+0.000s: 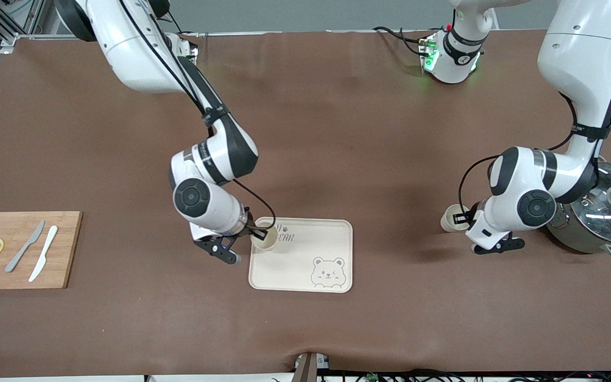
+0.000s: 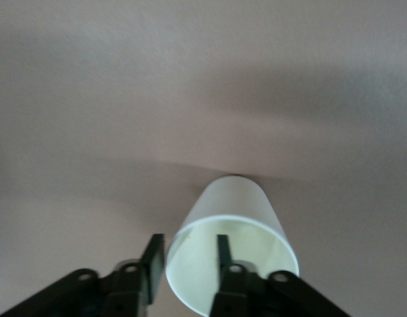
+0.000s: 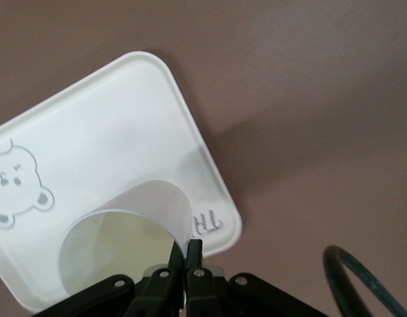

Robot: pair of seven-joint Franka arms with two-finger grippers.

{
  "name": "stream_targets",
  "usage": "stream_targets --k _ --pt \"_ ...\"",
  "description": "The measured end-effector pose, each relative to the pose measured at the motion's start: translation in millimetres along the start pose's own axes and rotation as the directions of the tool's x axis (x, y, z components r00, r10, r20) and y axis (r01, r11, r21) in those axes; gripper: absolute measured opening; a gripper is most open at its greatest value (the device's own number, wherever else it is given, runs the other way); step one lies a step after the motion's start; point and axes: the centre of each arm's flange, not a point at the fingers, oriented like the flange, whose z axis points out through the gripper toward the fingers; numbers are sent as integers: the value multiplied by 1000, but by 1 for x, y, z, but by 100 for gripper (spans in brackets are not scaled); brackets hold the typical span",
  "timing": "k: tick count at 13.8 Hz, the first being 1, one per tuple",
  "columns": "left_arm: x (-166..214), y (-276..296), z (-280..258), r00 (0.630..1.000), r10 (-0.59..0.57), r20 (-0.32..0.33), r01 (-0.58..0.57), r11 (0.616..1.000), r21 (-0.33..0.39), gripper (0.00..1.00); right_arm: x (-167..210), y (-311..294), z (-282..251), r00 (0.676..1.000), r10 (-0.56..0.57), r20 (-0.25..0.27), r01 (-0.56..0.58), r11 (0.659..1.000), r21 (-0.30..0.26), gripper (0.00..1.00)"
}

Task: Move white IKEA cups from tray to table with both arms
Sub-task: 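Carry the cups off the tray and set them on the table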

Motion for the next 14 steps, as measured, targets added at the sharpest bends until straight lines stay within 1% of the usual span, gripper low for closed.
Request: stream_targets --k 1,2,5,6,8,10,12,14 --pt "1 -4 -11 1000 -6 -20 6 1000 -3 54 7 15 -19 999 -36 27 36 999 -21 2" --pt "1 -6 -27 999 -10 -45 10 1000 -6 63 15 32 -36 997 -59 46 61 998 -31 2" --pt "-4 -10 -83 992 -20 -123 19 1000 -13 93 31 89 -63 984 -161 71 164 986 -40 2" --pt "-7 -12 -102 991 -28 -134 26 1000 -15 100 34 112 -69 976 -203 81 207 977 -44 2" --pt "-11 -20 -137 990 -44 -137 44 999 -9 100 38 160 -76 957 -271 102 278 959 -61 2" --pt "-13 -32 -172 987 -67 -148 66 998 -6 100 42 212 -78 937 -329 118 337 939 -60 2" --pt "-16 -46 -200 984 -90 -153 90 996 -4 100 44 262 -74 916 -385 114 392 919 -46 2" --pt "-20 -54 -216 982 -103 -159 104 995 -3 100 46 306 -62 897 -427 113 434 900 -43 2"
